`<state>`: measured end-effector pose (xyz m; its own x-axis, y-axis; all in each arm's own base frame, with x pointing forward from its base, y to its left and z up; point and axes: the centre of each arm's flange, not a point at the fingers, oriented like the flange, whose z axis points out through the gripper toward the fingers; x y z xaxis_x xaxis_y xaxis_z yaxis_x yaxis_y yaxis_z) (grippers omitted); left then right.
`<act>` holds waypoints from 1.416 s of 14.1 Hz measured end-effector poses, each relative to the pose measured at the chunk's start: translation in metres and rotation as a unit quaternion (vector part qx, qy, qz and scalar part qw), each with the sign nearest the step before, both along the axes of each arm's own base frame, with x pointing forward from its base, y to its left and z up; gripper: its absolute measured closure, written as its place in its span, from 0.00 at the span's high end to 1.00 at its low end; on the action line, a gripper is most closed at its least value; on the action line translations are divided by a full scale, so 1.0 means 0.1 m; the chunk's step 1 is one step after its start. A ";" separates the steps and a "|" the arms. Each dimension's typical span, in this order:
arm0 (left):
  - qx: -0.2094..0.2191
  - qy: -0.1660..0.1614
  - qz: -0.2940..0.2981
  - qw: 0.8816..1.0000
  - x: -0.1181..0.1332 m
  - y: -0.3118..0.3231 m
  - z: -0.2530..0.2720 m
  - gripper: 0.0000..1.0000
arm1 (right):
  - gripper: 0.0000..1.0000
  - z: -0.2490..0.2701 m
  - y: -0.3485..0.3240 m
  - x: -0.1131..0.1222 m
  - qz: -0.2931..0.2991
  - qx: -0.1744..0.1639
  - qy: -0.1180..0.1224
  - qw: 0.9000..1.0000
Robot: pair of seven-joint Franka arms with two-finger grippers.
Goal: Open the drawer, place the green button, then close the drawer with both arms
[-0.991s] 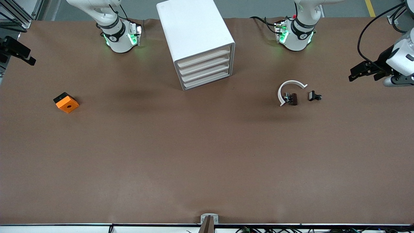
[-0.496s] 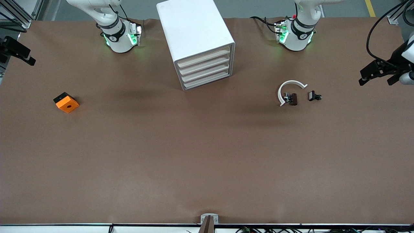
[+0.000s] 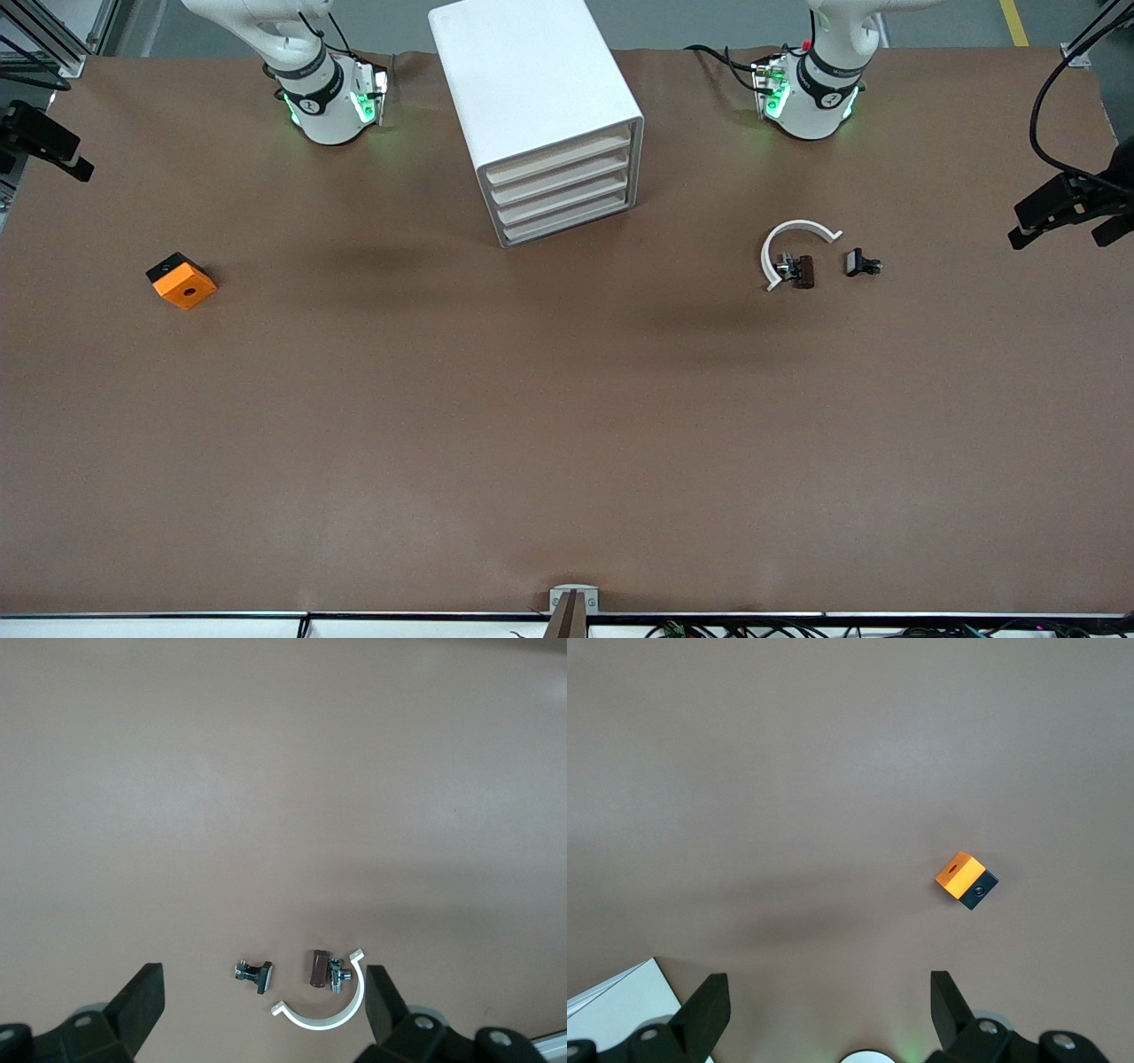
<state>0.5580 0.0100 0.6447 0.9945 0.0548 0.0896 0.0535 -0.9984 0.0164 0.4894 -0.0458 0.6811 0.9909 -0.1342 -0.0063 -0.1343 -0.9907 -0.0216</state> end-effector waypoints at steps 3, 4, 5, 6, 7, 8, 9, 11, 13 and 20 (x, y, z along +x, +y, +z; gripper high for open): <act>-0.006 0.017 0.027 0.999 0.07 0.00 -0.08 1.00 | 1.00 0.00 0.00 0.00 0.000 0.000 0.000 1.000; -0.007 0.018 0.029 0.999 0.07 -0.01 -0.08 1.00 | 1.00 0.00 0.00 0.00 0.000 0.000 0.000 1.000; -0.008 0.019 0.031 0.999 0.07 -0.01 -0.08 1.00 | 1.00 0.00 0.00 0.00 0.000 0.000 0.000 1.000; -0.008 0.020 0.031 0.999 0.07 -0.01 -0.08 1.00 | 1.00 0.00 0.00 0.00 0.000 0.000 0.000 1.000; -0.008 0.020 0.032 0.999 0.08 -0.01 -0.09 1.00 | 1.00 0.00 0.00 0.00 0.000 0.000 0.000 1.000; -0.008 0.021 0.032 0.999 0.08 -0.01 -0.09 1.00 | 1.00 0.00 0.00 0.00 0.000 0.000 0.000 1.000; -0.008 0.022 0.032 0.999 0.08 -0.01 -0.10 1.00 | 1.00 0.00 0.00 0.00 0.000 0.000 0.000 1.000; -0.008 0.024 0.030 0.999 0.09 -0.03 -0.12 1.00 | 1.00 0.00 0.00 0.00 0.000 0.000 0.000 1.000; -0.008 0.024 0.028 0.999 0.10 -0.05 -0.12 1.00 | 1.00 0.00 0.00 0.00 0.000 0.000 0.000 1.000; -0.008 0.025 0.027 0.999 0.09 -0.06 -0.12 1.00 | 1.00 0.00 0.00 0.00 0.000 0.000 0.000 1.000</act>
